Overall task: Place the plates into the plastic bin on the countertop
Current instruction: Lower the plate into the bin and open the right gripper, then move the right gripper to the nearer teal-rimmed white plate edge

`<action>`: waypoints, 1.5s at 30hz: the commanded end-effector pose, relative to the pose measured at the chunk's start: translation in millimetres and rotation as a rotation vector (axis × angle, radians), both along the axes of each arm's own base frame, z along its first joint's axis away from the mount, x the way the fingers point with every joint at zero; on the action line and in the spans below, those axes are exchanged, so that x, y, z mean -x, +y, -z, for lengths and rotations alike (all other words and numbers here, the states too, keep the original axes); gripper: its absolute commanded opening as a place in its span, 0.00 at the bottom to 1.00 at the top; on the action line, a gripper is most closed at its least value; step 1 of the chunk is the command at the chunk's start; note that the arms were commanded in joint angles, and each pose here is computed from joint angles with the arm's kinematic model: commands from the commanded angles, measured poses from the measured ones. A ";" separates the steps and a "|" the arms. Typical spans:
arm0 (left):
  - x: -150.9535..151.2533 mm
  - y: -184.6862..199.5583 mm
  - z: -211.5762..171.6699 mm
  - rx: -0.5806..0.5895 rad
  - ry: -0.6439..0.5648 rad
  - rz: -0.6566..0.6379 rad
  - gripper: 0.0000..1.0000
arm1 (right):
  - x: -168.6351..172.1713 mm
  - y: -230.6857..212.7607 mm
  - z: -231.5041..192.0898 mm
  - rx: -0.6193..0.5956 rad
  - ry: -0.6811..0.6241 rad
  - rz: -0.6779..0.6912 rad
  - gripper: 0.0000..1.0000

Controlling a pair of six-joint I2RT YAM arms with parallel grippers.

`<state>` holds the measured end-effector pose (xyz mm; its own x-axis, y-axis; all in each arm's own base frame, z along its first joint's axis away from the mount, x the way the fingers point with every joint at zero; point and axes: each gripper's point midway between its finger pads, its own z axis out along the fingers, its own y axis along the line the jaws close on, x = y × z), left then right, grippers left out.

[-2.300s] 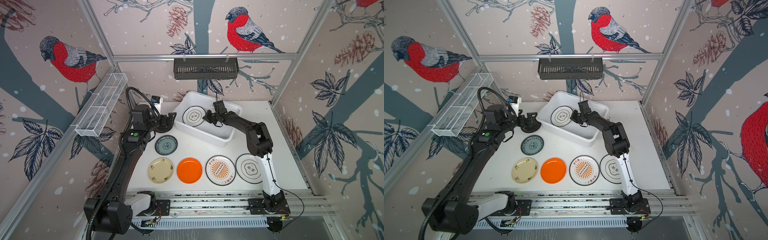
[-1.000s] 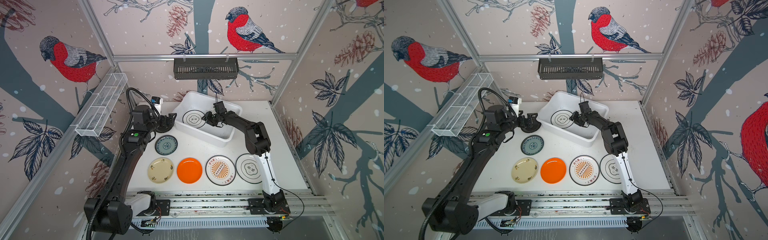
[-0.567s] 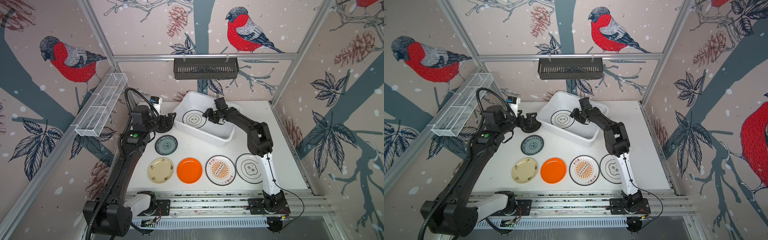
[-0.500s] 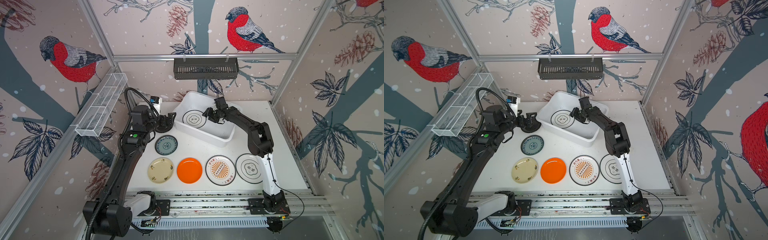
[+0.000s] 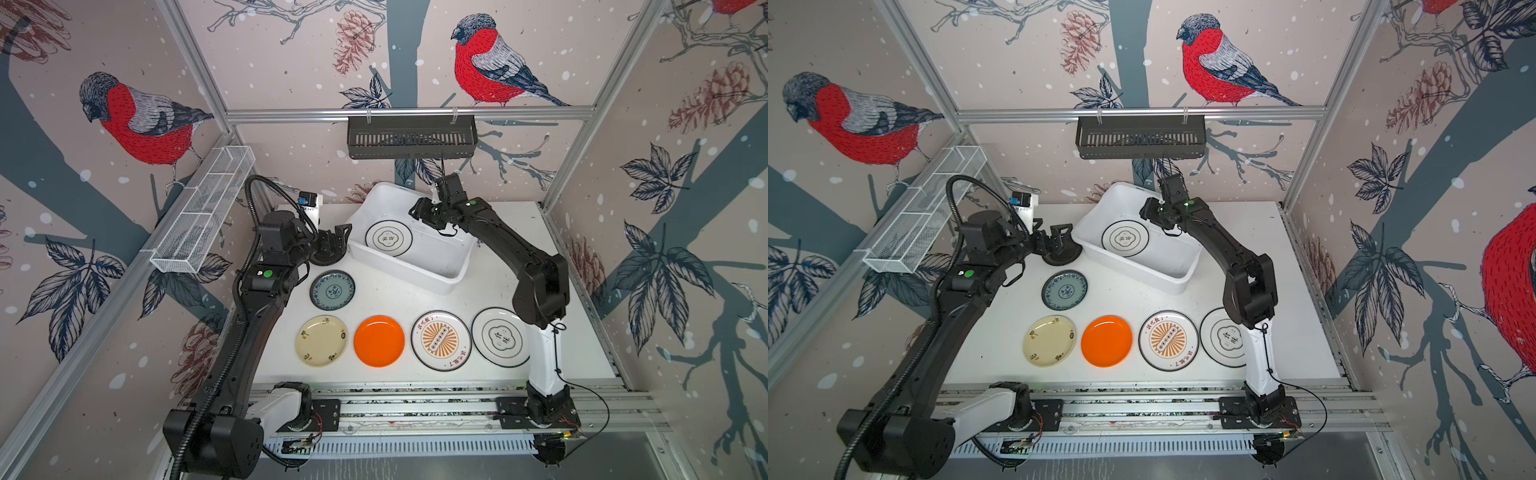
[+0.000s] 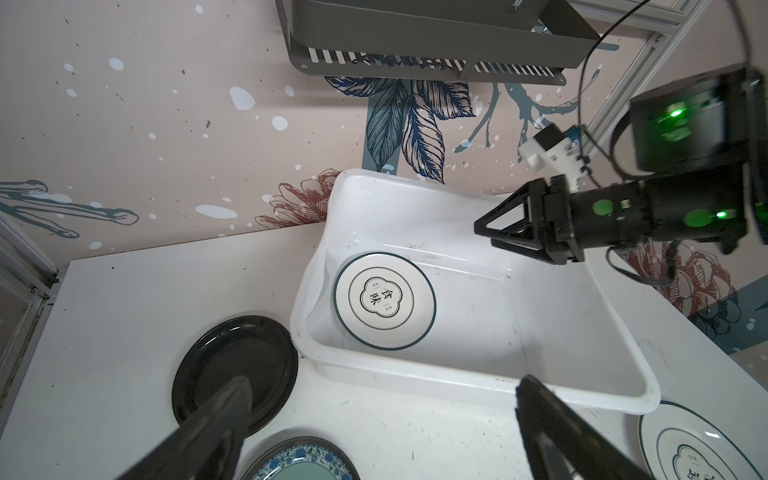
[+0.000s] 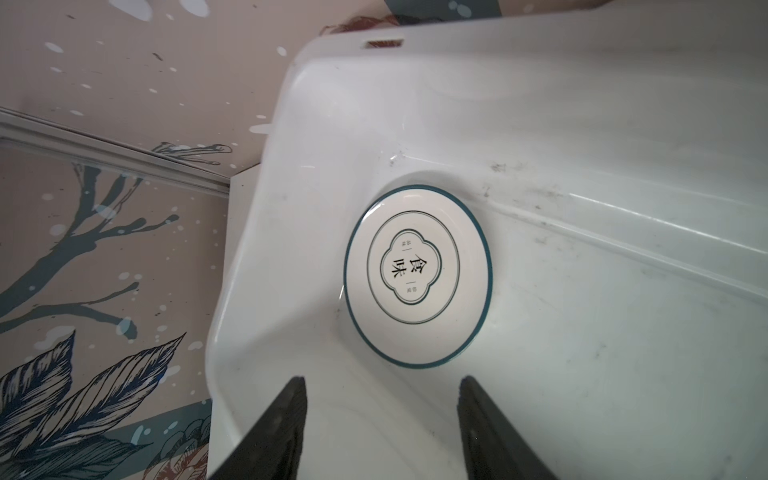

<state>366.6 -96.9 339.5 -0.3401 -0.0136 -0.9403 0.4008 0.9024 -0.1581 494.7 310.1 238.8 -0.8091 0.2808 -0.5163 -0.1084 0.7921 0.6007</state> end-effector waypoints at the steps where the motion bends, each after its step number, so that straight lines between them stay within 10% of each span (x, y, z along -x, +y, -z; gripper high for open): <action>1: 4.1 -5.5 -11.8 0.000 -0.043 0.038 0.98 | 24.6 -29.4 -16.2 0.113 -0.031 0.046 0.61; 22: 15.6 -24.5 -8.2 0.004 -0.023 0.169 0.98 | 318.2 -155.7 95.4 0.092 0.403 0.046 0.51; 45: 18.8 -27.3 -2.7 0.032 -0.014 0.176 0.98 | 393.4 -175.5 195.4 0.236 0.689 -0.002 0.54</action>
<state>348.2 -120.8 335.9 -0.3521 0.0191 -0.9358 0.5347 0.8247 -0.1843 97.8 141.8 48.4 -0.9740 0.2090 0.0878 0.2266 0.8945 0.3853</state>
